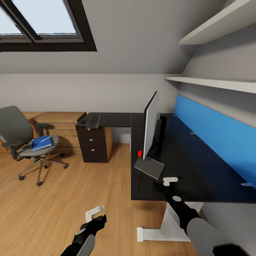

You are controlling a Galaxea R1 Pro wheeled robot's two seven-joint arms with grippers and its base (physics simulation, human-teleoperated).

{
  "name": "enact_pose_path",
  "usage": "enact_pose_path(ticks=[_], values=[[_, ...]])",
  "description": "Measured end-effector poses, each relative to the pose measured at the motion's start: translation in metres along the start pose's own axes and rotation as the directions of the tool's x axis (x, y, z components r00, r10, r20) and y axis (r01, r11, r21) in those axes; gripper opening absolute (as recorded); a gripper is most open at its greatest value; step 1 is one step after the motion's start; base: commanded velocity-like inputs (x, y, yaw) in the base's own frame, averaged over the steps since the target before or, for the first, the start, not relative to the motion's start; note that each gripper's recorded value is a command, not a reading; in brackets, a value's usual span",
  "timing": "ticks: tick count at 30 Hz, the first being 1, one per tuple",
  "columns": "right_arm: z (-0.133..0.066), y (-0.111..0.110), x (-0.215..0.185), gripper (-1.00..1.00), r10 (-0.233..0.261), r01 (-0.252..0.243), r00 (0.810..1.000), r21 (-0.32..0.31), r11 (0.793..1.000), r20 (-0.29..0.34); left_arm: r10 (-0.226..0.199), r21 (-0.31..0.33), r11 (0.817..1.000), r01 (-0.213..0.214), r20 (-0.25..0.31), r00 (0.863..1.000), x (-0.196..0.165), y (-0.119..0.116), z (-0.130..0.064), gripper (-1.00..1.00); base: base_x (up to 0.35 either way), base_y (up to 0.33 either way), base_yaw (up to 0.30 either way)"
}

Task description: In the bedroom, organize the workspace by keeping the computer under the desk, ensuring the monitor is on the desk, placing the keyboard on the desk next to the monitor, placing the mouse on the desk next to the keyboard, moving the folder from the swivel chair onto the desk next to the mouse, stacking the notebook on top of the folder with the pen on top of the notebook, and positioning the swivel chair next to the desk.

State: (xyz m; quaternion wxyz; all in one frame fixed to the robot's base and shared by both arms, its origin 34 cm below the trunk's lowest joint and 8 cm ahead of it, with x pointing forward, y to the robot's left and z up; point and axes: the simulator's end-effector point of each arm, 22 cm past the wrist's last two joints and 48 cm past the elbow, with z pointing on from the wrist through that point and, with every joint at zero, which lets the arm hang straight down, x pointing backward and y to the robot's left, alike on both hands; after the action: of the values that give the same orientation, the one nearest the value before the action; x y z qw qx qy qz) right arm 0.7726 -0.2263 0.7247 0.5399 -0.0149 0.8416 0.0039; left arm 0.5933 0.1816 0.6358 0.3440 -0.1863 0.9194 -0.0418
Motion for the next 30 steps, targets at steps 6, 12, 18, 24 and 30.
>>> enact_pose_path(ticks=[6, 12, 18, 24, 30], values=[[0.000, 0.000, 0.000, 1.00, 0.000, 0.000, 1.000, -0.001, 1.000, 0.001, 0.001, -0.001, 1.000, -0.001, -0.001, 1.000, 0.000, 0.000, 0.000, 1.00, -0.052, 0.000, 0.000], [-0.002, 0.000, 0.000, 1.00, -0.001, 0.001, 1.000, -0.001, 1.000, -0.007, 0.001, -0.001, 1.000, -0.001, -0.002, 1.000, -0.001, 0.000, -0.003, 1.00, -0.008, 0.000, 0.000], [-0.007, -0.002, 0.002, 1.00, -0.001, 0.001, 1.000, 0.002, 1.000, -0.030, 0.002, -0.001, 1.000, -0.002, -0.004, 1.000, -0.007, -0.003, -0.010, 1.00, -0.002, 0.000, 0.000], [-0.011, -0.002, -0.002, 1.00, -0.007, 0.007, 0.999, 0.003, 1.000, -0.040, 0.002, 0.000, 1.000, -0.002, -0.004, 1.000, -0.013, -0.005, -0.017, 1.00, 0.000, 0.000, 0.000], [-0.015, -0.003, -0.014, 1.00, -0.005, 0.005, 1.000, 0.005, 1.000, -0.030, 0.002, 0.000, 1.000, -0.002, -0.005, 1.000, -0.019, -0.008, -0.025, 1.00, 0.000, 0.000, 0.000]])
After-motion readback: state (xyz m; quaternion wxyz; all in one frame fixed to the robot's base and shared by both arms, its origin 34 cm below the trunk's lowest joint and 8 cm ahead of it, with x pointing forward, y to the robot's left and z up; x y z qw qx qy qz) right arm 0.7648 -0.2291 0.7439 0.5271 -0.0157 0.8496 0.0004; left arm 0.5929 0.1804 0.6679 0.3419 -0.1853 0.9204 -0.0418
